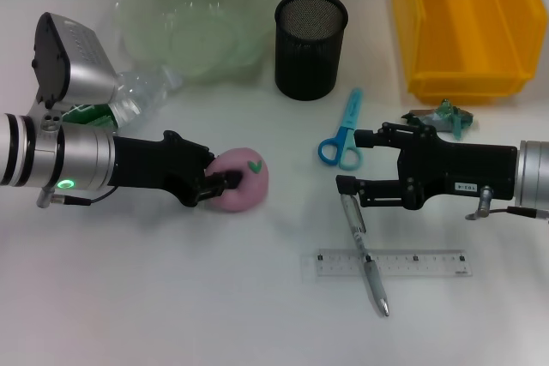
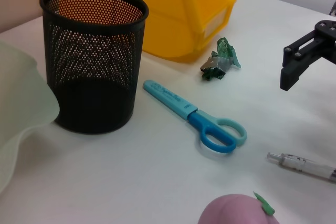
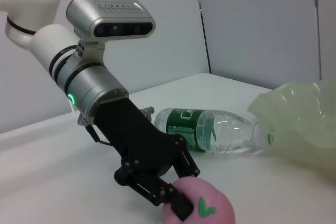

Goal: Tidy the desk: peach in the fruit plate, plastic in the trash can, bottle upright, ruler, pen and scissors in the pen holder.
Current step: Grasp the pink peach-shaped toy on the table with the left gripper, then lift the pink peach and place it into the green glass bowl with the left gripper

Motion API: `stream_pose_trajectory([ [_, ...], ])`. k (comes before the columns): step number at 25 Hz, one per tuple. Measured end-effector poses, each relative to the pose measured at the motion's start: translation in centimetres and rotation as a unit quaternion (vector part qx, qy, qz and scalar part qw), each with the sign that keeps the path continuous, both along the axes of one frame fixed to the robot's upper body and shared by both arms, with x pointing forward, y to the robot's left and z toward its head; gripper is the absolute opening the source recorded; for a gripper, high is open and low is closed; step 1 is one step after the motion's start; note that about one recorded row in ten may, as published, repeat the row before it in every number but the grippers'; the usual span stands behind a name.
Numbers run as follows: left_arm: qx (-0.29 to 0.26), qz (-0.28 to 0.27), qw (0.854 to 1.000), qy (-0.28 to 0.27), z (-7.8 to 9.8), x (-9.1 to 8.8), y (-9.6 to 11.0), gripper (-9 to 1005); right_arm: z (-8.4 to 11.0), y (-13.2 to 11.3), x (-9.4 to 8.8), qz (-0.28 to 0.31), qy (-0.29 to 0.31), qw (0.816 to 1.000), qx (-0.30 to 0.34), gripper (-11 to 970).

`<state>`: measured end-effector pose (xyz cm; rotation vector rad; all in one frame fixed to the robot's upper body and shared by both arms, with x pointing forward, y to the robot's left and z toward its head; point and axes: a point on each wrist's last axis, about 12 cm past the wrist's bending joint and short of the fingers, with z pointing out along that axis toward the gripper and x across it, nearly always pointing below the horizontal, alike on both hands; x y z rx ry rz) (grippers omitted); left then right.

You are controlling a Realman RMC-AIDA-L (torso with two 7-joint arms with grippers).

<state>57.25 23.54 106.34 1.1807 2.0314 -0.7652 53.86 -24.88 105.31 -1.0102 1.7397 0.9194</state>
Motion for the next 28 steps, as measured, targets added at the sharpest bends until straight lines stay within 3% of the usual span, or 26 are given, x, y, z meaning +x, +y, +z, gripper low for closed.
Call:
stream_pose_trajectory([
  [18, -0.001, -0.001, 1.000, 0.000, 0.04, 0.01, -0.04, 120, -0.03, 0.01, -0.03, 0.000, 0.001, 1.000, 0.000, 792],
  [28, -0.001, -0.001, 1.000, 0.001, 0.04, 0.01, -0.04, 70, -0.04, 0.00, -0.03, 0.000, 0.001, 1.000, 0.000, 789],
])
